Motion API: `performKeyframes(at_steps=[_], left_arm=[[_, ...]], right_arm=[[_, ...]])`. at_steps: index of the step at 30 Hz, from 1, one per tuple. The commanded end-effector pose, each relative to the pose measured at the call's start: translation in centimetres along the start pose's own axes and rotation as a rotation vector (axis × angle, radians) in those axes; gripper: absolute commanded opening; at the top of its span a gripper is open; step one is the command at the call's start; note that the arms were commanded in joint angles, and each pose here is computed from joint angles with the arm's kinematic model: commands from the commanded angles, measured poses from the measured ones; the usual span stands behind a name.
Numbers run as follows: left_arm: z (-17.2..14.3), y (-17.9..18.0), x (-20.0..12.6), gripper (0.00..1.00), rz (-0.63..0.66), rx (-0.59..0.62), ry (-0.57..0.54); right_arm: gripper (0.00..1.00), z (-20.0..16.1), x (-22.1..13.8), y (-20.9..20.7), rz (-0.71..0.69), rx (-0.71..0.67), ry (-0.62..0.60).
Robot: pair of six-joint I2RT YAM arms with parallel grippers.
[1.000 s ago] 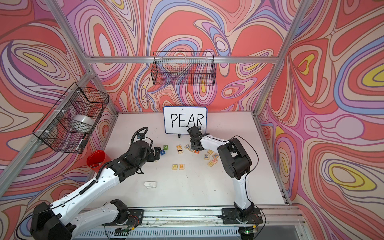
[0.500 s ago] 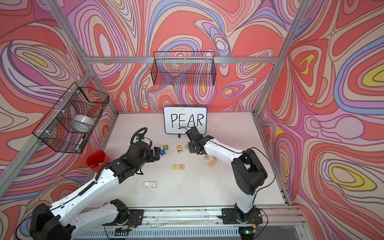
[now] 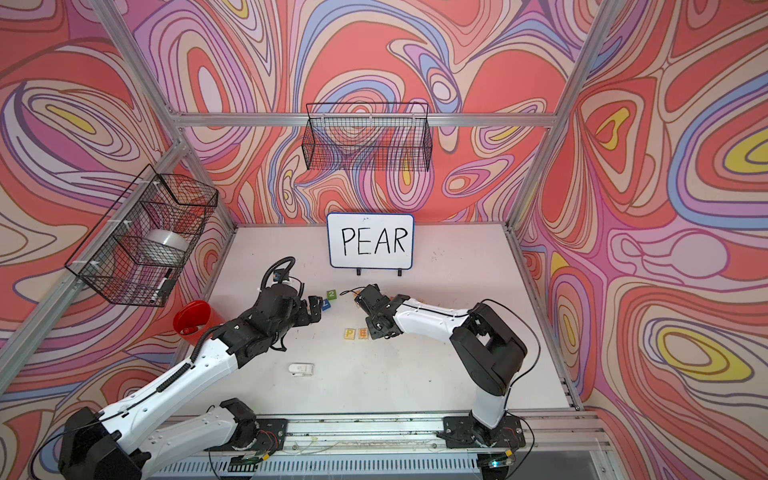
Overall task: Spell the uppercase word “pear” with letter blocks
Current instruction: Pick up the letter block from the center of the board, then place the letter block at the center of the board.
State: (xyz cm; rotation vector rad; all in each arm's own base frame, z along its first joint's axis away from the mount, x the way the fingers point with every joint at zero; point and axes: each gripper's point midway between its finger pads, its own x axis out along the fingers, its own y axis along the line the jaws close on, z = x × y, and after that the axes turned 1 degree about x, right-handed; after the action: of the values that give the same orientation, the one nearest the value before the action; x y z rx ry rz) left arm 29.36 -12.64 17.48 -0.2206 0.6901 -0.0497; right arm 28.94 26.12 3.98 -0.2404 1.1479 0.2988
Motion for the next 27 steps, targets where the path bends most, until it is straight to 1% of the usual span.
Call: performKeyframes(at_steps=[1, 12, 16, 21, 27], left_arm=[[-0.5, 0.5, -0.3, 1.0, 0.006, -0.018, 0.012], [-0.4, 0.6, -0.7, 1.0, 0.004, -0.022, 0.006], [-0.5, 0.6, -0.7, 1.0, 0.004, -0.021, 0.008], [-0.6, 0.6, -0.6, 1.0, 0.004, -0.012, 0.008], [-0.6, 0.5, -0.3, 1.0, 0.003, 0.01, 0.015]], right_arm=[[0.26, -1.4, 1.3, 0.7, 0.001, -0.009, 0.039], [0.26, -2.1, 2.6, 2.3, 0.047, -0.032, 0.057], [0.35, -2.3, 2.7, 2.4, 0.027, -0.039, 0.064], [0.42, -2.4, 2.3, 1.9, -0.009, -0.026, 0.057], [0.45, -3.3, 1.8, 1.8, -0.022, 0.002, 0.07]])
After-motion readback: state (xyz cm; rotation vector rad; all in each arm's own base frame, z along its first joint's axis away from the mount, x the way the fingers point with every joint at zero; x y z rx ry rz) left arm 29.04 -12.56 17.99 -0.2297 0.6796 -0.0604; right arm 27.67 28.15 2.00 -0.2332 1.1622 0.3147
